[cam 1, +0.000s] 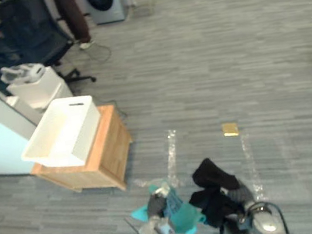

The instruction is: Tidy the bed and pick cloth on bed and put in laundry

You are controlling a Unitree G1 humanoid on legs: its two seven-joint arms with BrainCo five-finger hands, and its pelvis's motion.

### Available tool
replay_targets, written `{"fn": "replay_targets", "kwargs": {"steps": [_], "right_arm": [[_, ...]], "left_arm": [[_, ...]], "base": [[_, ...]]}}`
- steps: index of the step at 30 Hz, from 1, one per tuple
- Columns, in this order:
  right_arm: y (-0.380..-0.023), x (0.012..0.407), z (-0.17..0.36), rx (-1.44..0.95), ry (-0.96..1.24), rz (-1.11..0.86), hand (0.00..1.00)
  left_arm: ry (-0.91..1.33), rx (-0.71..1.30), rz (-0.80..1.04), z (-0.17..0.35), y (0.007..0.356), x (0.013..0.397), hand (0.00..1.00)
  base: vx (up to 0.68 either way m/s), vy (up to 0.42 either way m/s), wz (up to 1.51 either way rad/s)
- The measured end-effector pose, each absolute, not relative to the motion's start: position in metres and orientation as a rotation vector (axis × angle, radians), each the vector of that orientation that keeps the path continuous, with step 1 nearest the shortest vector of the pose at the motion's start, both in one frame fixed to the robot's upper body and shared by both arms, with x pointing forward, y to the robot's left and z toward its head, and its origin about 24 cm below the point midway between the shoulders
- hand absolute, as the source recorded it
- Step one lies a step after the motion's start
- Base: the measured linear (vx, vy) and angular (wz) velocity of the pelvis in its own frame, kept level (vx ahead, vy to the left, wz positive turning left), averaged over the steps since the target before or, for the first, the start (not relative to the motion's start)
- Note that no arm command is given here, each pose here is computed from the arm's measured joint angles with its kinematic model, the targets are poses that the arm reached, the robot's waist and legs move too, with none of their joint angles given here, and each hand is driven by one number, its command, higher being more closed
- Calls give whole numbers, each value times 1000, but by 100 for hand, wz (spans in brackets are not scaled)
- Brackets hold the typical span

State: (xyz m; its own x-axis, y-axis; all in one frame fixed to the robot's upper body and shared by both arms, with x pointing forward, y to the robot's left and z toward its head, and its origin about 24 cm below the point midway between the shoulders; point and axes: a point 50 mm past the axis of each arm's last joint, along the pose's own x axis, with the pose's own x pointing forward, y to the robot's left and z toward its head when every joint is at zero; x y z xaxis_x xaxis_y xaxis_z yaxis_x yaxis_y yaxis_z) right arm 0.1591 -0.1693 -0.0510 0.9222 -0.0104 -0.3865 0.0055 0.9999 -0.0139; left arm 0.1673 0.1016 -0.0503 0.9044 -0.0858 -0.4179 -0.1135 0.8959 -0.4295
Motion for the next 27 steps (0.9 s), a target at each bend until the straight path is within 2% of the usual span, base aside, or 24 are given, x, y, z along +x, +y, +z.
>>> {"fn": "replay_targets", "kwargs": {"steps": [6,14,23,27], "right_arm": [[-167,189,-8,-19,156,5,100],[-173,230,29,-55,-26,5,100],[-167,218,16,14,22,-32,100],[-183,211,12,13,39,-108,100]], "left_arm": [[163,-458,141,-6,135,183,100],[104,-417,101,7,129,186,100],[47,-322,93,20,139,187,100],[30,-278,85,23,146,189,100]], "base": [[240,-224,35],[308,43,77],[521,145,105],[383,-112,166]]}}
